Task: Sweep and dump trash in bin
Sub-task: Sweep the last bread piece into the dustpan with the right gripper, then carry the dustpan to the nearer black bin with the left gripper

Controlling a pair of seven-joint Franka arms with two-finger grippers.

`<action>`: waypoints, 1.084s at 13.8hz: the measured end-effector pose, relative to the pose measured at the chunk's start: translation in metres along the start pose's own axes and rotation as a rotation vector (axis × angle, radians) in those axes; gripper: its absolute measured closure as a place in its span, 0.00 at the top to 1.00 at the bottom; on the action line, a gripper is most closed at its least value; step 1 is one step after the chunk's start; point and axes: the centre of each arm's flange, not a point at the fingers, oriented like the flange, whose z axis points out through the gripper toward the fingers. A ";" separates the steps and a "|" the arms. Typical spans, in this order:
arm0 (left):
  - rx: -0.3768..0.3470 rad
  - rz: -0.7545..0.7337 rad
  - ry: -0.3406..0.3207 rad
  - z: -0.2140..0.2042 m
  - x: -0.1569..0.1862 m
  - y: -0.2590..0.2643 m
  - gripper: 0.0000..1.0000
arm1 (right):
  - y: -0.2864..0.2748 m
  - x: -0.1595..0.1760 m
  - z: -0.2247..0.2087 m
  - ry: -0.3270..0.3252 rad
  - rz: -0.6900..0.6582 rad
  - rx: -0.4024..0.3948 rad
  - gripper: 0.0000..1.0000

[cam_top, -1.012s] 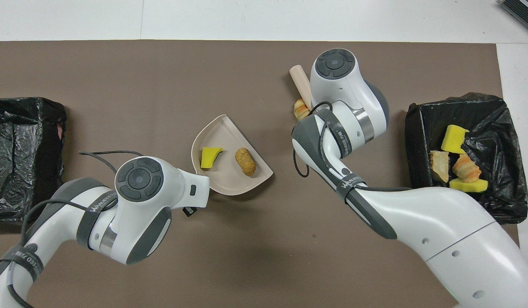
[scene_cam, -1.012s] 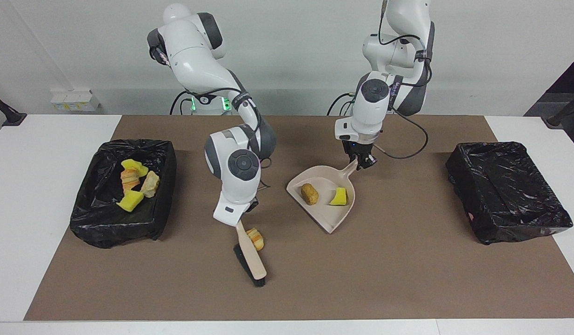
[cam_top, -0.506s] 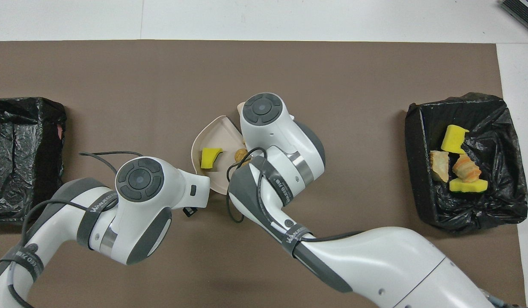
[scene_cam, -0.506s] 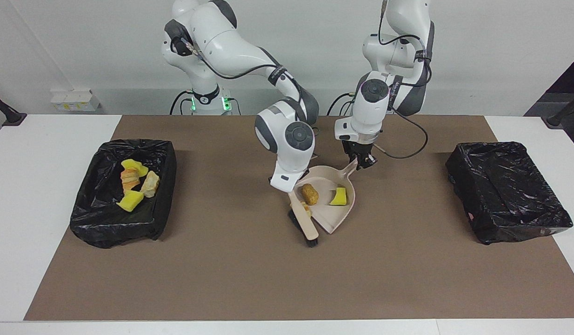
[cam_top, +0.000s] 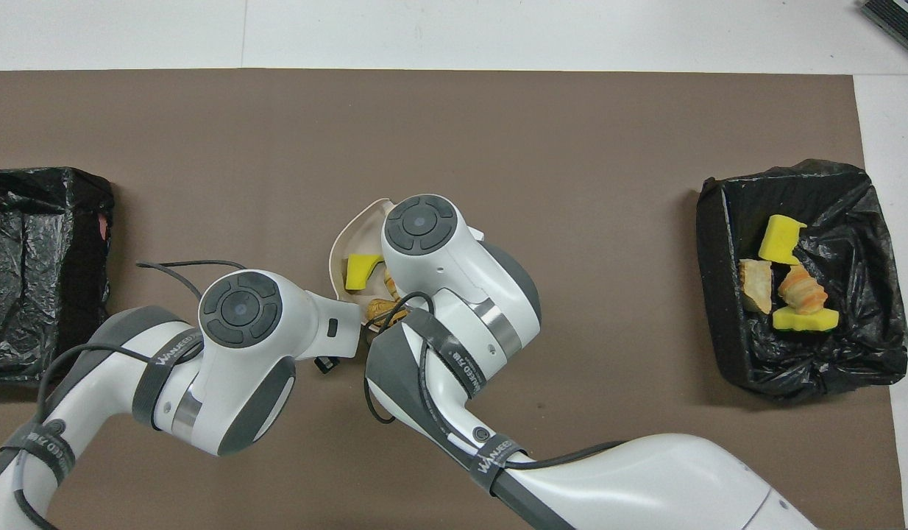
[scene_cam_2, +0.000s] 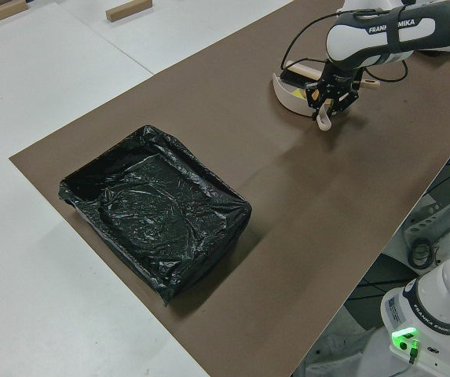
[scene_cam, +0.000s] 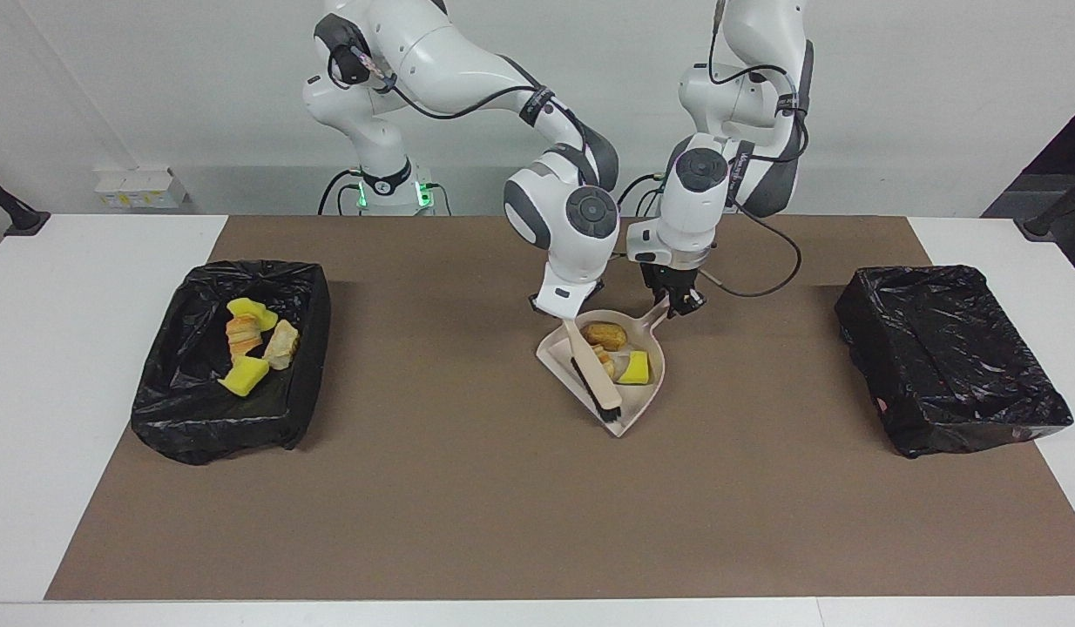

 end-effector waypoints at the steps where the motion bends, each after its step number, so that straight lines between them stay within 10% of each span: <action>1: 0.000 0.000 0.000 0.000 0.000 0.000 0.32 | 0.013 -0.001 -0.007 -0.006 0.025 0.002 0.26; 8: 0.022 -0.050 0.048 -0.011 -0.007 -0.025 0.32 | 0.123 -0.059 -0.071 -0.041 0.224 0.078 0.26; 15: -0.047 -0.294 0.023 -0.085 -0.083 -0.108 0.32 | 0.016 -0.153 -0.019 -0.069 0.246 0.113 0.26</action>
